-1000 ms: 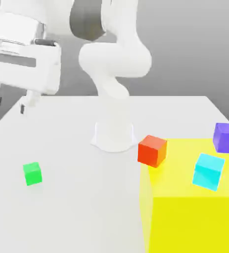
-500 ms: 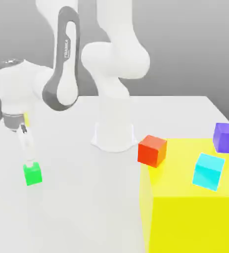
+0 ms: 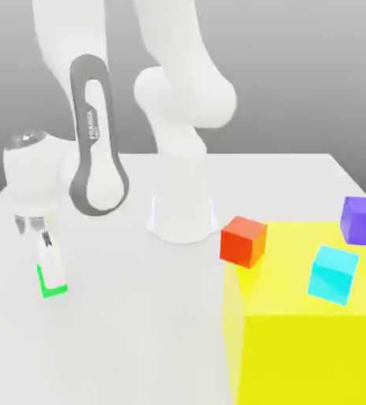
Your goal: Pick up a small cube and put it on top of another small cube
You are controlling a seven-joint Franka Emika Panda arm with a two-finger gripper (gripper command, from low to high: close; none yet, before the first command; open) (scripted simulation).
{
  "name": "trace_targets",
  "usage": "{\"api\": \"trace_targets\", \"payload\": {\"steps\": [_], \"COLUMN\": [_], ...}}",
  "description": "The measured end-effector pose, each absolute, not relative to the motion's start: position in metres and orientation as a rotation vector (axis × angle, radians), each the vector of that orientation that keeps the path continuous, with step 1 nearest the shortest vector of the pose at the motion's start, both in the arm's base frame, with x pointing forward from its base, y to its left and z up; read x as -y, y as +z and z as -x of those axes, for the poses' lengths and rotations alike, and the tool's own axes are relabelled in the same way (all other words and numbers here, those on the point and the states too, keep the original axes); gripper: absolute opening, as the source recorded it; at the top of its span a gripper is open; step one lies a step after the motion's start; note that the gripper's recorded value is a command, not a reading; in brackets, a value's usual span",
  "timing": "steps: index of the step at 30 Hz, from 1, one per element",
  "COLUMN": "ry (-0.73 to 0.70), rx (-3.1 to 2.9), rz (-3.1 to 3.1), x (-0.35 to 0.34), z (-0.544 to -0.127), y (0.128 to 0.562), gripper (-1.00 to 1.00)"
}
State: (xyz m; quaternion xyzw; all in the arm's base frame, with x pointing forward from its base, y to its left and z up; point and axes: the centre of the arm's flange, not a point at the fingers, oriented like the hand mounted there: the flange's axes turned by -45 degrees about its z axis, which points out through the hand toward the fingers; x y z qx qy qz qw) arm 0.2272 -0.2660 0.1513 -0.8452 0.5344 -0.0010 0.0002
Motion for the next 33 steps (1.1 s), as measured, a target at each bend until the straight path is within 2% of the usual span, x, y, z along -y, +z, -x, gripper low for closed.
{"api": "trace_targets", "payload": {"steps": [5,12,18,24,26,29,30,33], "ry": [-0.002,-0.013,-0.015,-0.004,-0.001,0.0,0.0,0.0], "rx": [-1.695,-1.682,-1.664,-1.623,-1.613,-1.611,-1.61,-1.61], "rz": [2.644,2.656,2.658,2.682,2.691,2.693,2.694,2.694], "x": [0.266,0.203,0.095,-0.046,-0.074,-0.083,-0.083,-0.083], "z": [-0.229,-0.339,-0.407,-0.419,-0.415,-0.413,-0.412,-0.412], "y": [0.193,0.27,0.349,0.431,0.433,0.397,0.389,0.389], "gripper": [-1.0,-1.0,-1.0,-1.0,-1.0,-1.0,1.0,1.0]}}
